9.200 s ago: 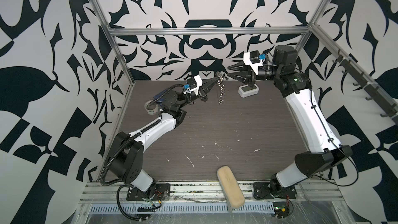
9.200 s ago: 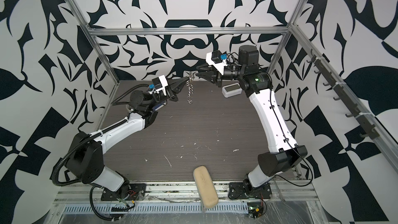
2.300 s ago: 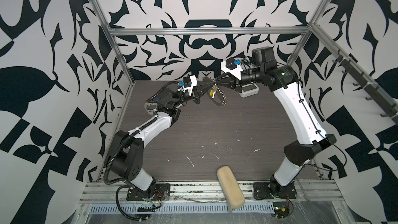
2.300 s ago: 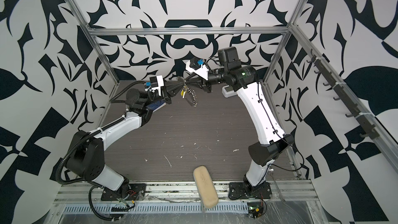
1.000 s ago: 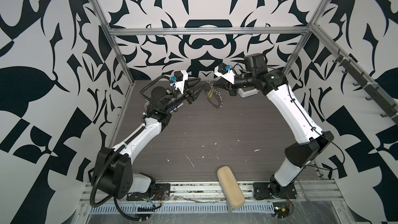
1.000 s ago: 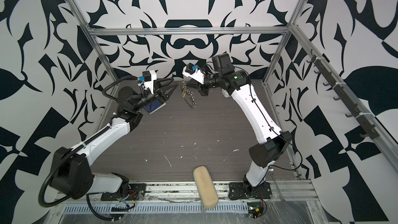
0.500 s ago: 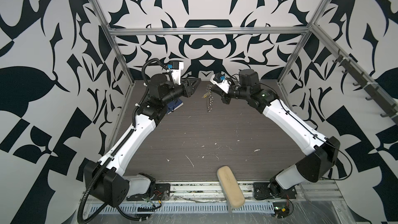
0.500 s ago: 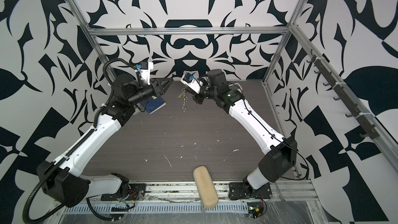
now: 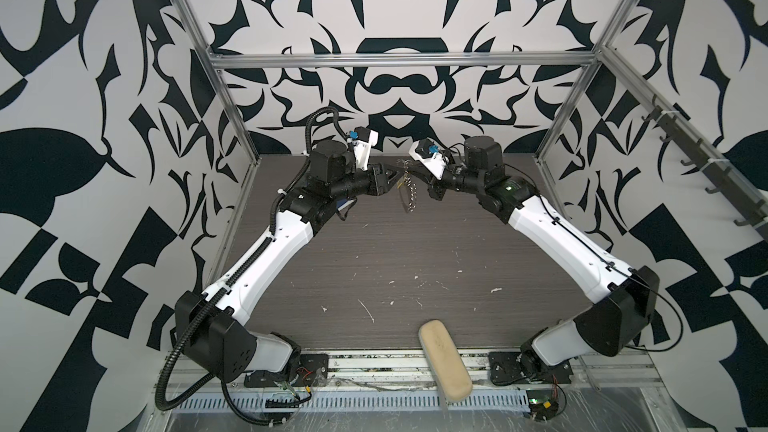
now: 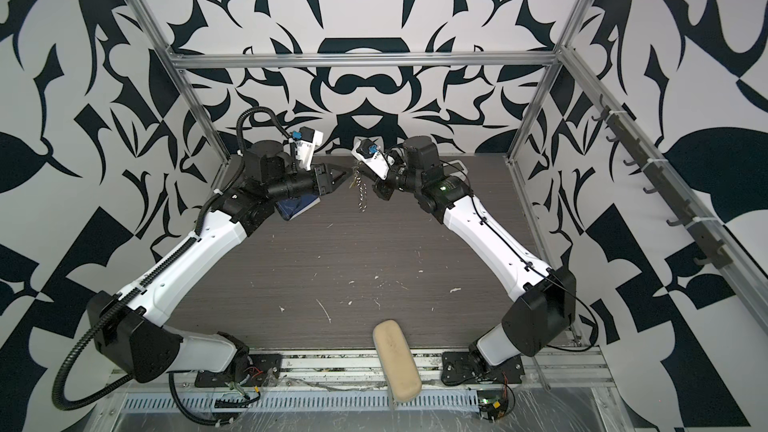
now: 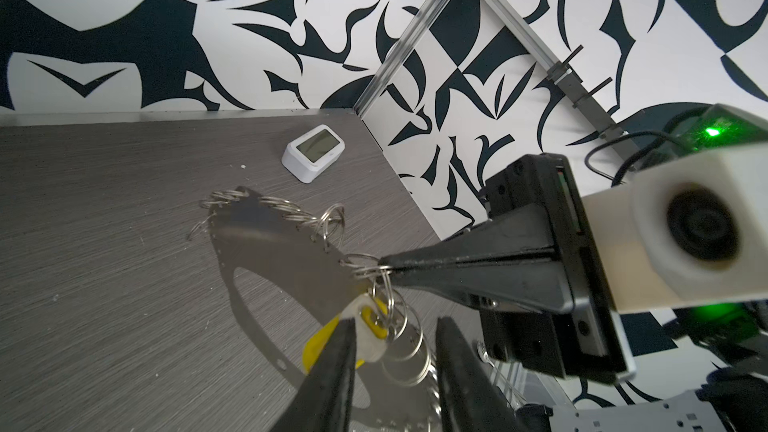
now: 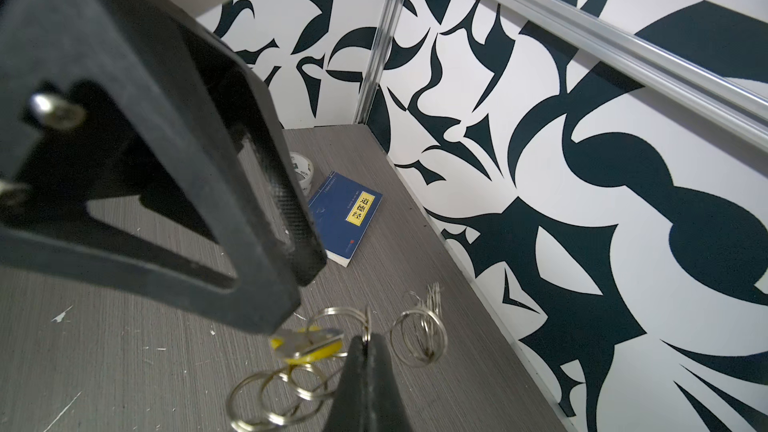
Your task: Remove the keys from the keyring
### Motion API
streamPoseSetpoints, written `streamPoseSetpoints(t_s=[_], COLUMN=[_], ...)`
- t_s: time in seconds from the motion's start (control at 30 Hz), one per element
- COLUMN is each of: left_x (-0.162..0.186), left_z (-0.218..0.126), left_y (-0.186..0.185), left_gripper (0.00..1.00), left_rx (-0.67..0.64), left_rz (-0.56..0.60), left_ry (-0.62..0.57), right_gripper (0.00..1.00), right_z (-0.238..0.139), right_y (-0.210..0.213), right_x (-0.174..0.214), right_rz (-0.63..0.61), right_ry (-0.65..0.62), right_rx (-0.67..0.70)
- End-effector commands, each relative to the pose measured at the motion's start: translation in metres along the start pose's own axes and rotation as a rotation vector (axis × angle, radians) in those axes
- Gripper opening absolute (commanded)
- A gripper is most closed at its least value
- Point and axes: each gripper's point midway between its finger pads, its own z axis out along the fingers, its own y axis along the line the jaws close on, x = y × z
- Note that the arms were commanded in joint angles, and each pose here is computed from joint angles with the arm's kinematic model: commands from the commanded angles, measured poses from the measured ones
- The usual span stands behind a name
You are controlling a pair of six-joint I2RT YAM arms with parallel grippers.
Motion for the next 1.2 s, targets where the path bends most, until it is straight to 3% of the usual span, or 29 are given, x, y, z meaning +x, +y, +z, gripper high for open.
streamPoseSetpoints(t_s=[0.0, 0.6, 1.0, 1.17], left_x=[-0.005, -0.005, -0.007, -0.008], left_z=[0.0, 0.012, 0.011, 0.009], left_y=[-0.008, -0.008, 0.0, 0.002], left_gripper=[0.35, 0.24, 0.01, 0.0], left_rx=[0.015, 0.018, -0.024, -0.049], left_rz=[0.012, 0.007, 0.003, 0.011], left_ry=[0.006, 0.014, -0.003, -0.003], right_gripper=[0.0, 0.0, 0.0, 0.0], right_z=[-0.016, -0.019, -0.025, -0.027], right_y=[-0.002, 0.004, 0.006, 0.006], right_x=[-0.038, -0.047, -0.052, -0.052], right_rz=[-0.049, -0.061, -0.066, -0.068], right_ry=[-0.107, -0.119, -0.127, -0.129], right_rx=[0.019, -0.006, -0.007, 0.0])
